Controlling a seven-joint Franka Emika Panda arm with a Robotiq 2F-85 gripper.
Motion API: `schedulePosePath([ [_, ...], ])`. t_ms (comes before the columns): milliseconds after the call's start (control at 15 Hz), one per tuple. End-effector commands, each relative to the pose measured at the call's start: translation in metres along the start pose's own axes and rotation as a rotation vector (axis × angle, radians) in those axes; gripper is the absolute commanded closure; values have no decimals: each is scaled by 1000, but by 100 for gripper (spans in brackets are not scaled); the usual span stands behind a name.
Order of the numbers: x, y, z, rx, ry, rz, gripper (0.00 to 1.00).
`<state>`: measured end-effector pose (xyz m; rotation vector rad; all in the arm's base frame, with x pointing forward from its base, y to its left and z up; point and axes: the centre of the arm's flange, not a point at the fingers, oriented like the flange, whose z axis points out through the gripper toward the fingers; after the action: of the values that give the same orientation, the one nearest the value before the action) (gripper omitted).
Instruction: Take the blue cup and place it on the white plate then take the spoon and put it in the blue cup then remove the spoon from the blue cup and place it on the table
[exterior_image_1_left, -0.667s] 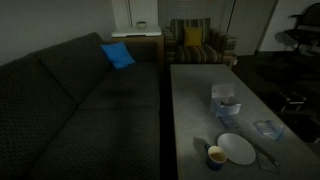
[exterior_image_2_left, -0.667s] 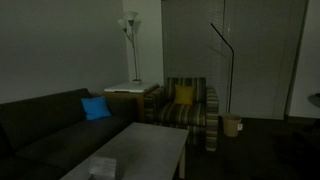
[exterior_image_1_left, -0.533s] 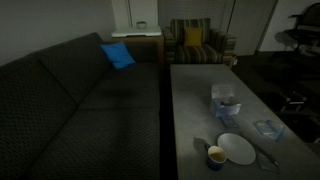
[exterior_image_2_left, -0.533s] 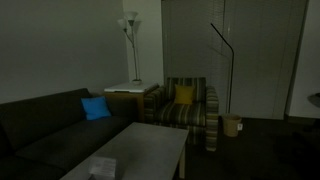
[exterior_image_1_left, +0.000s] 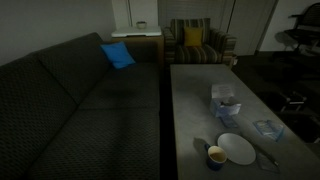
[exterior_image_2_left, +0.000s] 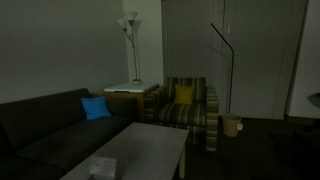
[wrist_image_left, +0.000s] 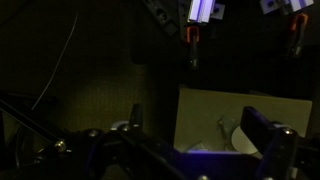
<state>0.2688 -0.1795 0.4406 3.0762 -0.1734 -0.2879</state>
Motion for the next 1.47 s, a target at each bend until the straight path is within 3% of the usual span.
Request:
schedulePosePath([
  [0, 0, 0, 0, 0, 0, 0, 0],
  [733, 0, 0, 0, 0, 0, 0, 0],
  [1000, 25, -10, -3, -99, -63, -161, 0],
  [1400, 81, -63, -2, -203, -117, -445, 0],
])
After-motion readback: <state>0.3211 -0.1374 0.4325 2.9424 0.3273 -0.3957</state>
